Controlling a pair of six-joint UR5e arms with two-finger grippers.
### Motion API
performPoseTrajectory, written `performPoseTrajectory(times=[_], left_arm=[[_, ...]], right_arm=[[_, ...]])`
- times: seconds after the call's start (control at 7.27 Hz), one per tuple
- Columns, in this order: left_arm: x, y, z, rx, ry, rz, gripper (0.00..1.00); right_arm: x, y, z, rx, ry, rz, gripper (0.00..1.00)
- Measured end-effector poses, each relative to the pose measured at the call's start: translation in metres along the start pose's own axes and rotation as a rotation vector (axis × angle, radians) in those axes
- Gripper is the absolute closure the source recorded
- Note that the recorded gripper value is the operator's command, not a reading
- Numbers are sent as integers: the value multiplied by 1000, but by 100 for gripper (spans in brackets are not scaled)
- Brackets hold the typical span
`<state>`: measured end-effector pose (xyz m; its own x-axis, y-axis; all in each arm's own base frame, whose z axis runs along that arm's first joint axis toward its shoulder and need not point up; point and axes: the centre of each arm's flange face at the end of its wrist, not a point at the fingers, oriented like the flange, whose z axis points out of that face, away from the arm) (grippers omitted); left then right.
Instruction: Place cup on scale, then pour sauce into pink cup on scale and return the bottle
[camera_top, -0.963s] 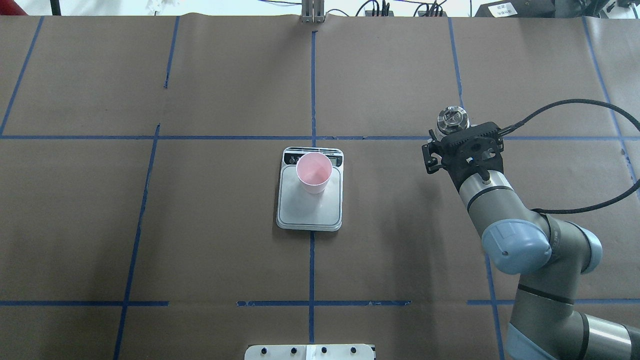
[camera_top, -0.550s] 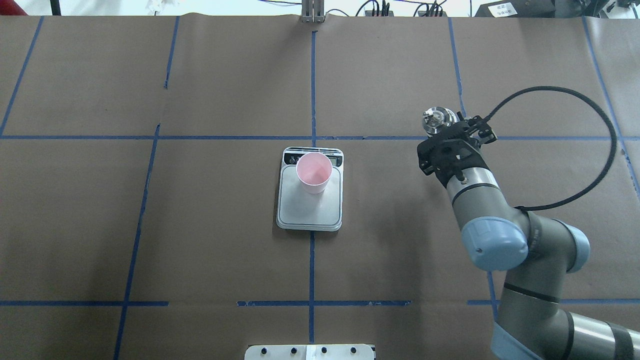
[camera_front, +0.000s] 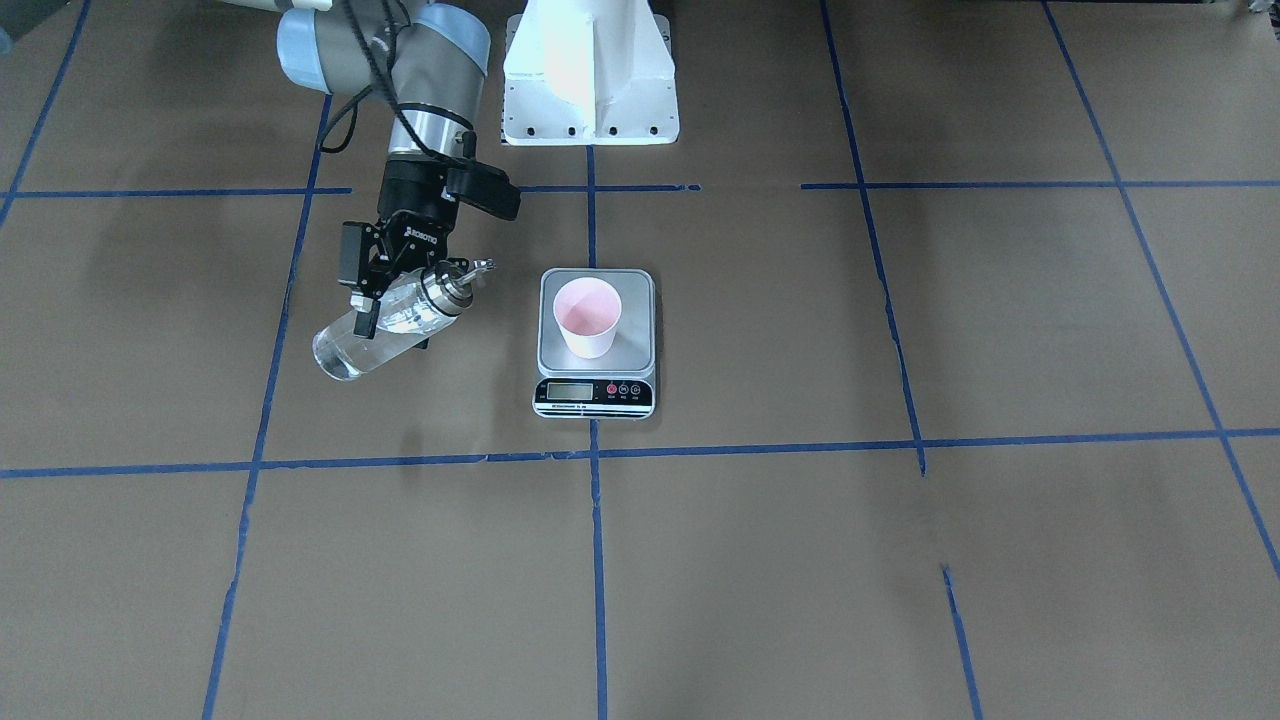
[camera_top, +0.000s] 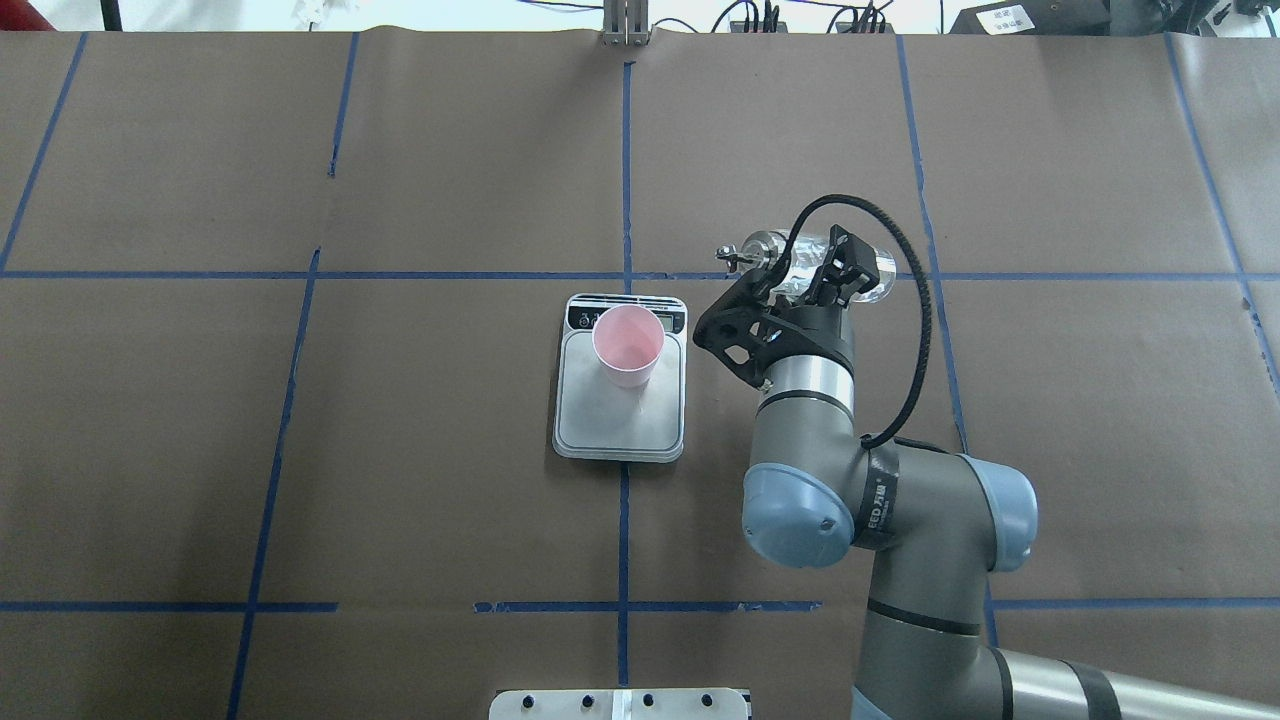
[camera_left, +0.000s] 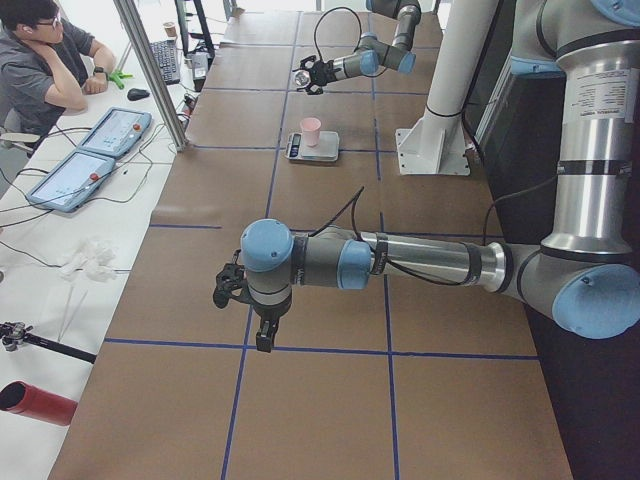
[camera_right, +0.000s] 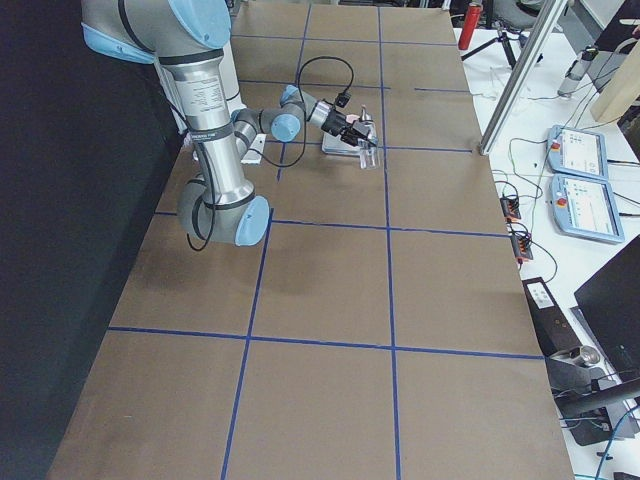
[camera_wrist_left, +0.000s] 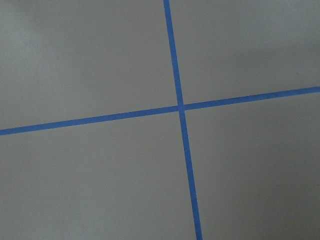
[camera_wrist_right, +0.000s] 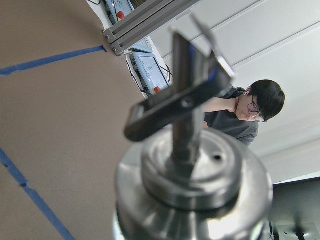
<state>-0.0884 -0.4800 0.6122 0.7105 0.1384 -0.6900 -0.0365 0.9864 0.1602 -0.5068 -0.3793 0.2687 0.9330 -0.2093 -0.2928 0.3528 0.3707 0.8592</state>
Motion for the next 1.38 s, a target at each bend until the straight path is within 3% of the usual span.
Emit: performPoseTrajectory(times=[0.69,1.1,1.38], left_arm=[[0,0,0,0,0,0,0],[0,0,0,-2,1,-2,0],[-1,0,1,-2,1,-2,0]], right_arm=[[-38,-8,3,32,133,-328,100],[-46,-11,6,48,213,-473,100],[-48,-11,5,51,239,-539,100]])
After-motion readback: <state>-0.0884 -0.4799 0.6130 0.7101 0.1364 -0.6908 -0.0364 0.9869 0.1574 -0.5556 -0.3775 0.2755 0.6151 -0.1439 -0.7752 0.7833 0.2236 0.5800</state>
